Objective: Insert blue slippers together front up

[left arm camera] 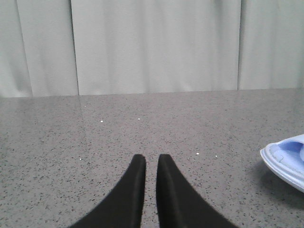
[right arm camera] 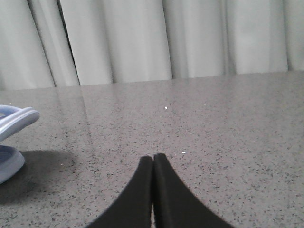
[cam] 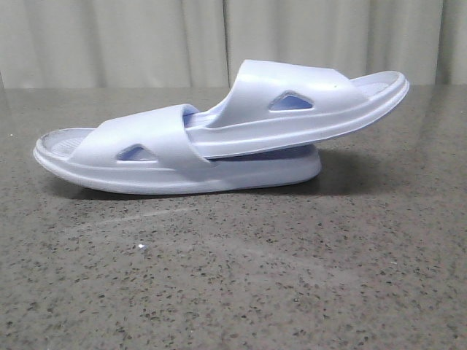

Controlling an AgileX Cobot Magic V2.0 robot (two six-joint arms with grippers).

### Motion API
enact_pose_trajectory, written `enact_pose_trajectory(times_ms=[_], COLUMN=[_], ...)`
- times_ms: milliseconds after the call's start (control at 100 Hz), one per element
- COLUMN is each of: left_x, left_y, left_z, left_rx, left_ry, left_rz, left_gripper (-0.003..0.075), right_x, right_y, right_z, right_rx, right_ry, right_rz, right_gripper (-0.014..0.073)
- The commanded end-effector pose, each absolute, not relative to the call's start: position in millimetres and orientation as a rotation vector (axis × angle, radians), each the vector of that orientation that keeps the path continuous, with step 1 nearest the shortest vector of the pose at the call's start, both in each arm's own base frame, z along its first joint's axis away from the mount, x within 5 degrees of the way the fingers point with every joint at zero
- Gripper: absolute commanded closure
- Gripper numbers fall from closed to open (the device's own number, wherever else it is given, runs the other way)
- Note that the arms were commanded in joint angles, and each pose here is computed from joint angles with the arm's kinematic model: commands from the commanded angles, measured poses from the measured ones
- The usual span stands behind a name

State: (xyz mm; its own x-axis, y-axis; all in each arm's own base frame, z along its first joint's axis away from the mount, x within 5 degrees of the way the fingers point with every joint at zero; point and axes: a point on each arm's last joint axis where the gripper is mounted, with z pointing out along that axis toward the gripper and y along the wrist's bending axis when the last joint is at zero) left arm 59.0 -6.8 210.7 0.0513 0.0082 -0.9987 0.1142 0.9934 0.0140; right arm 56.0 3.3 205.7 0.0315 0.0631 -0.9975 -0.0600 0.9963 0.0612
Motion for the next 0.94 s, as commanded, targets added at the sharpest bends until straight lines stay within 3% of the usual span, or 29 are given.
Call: enact_pose_trajectory(times_ms=[0, 930], left_x=[59.6, 59.6], left_y=[-8.2, -8.2], left_z=[214.2, 214.2], left_rx=[0.103, 0.103], left_ry=[1.459, 1.459], left_rz=[-0.101, -0.101], left_gripper=[0.0704, 0.0704], right_x=[53.1, 54.1], right_y=[3.1, 3.1], right_z=[216.4, 211.4], right_rx=[-0.002, -0.001], right_ry=[1.411, 1.407], right_rz=[0.095, 0.095], right_gripper=[0.0702, 0.0702])
